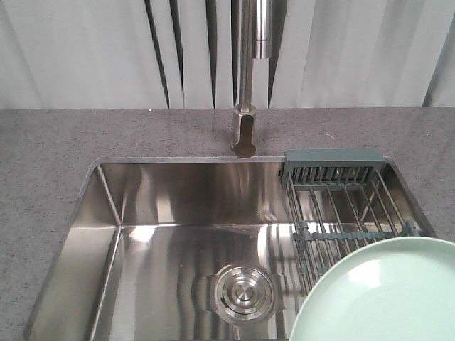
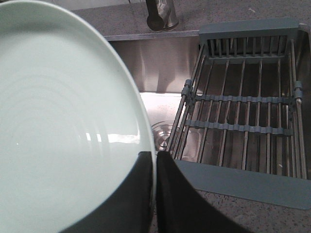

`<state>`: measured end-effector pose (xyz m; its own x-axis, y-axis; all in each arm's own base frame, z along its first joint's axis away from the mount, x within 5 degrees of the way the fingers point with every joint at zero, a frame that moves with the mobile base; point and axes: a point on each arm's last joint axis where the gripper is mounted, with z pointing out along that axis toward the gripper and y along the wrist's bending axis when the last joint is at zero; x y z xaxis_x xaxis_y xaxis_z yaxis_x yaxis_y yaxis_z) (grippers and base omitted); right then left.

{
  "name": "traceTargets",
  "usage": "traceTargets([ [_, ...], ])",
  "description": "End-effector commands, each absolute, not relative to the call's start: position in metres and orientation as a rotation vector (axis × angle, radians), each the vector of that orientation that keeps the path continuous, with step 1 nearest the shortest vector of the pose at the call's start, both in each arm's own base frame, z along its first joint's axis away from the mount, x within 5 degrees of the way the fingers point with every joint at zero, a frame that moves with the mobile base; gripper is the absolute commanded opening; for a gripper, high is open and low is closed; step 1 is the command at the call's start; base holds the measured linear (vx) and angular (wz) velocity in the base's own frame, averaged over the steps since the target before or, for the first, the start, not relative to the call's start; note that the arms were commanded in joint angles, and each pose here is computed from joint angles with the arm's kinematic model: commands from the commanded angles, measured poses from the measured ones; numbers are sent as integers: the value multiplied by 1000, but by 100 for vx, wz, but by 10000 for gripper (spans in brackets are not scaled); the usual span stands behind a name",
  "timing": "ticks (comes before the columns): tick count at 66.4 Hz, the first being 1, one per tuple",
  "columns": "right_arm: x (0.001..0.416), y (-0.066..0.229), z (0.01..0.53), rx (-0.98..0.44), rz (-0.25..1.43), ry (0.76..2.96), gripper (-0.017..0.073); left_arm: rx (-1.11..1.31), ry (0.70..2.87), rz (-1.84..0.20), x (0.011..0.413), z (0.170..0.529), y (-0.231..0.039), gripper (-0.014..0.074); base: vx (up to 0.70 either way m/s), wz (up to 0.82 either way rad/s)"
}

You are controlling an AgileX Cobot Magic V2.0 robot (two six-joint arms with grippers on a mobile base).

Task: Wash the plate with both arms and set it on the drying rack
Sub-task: 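Raise the left gripper toward the faucet handle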

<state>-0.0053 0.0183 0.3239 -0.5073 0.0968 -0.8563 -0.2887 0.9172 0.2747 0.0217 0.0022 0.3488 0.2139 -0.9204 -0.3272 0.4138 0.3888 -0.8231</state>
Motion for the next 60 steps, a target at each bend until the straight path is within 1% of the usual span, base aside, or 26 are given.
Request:
traceTargets([
  [1,-2,19,336,-119,487,1972,-1,-592,983,-946,31,381,1,-6,0,0],
  [10,-2,19,336,-119,487,1972,-1,-584,1103,-947,63,397,-3,-6,0,0],
  [18,-2,19,336,-119,487,1972,-1,-559,1225,-990,99,395,-15,-6,0,0],
  [29,-2,19,336,-119,487,1972,-1,-391,1307,-1029,143,387,-46,-6,0,0],
  [38,-2,19,336,-119,487,1972,-1,-312,1329,-1099,174,374,-74,-6,0,0],
  [44,-2,19,336,-119,487,1972,-1,-282,1390,-1125,199,364,-92,-6,0,0],
  [51,-2,19,336,-119,487,1972,-1,-203,1463,-1136,224,358,-112,-5,0,0],
  [60,-2,19,336,-119,487,1972,-1,-87,1525,-1161,253,362,-135,10,0,0],
])
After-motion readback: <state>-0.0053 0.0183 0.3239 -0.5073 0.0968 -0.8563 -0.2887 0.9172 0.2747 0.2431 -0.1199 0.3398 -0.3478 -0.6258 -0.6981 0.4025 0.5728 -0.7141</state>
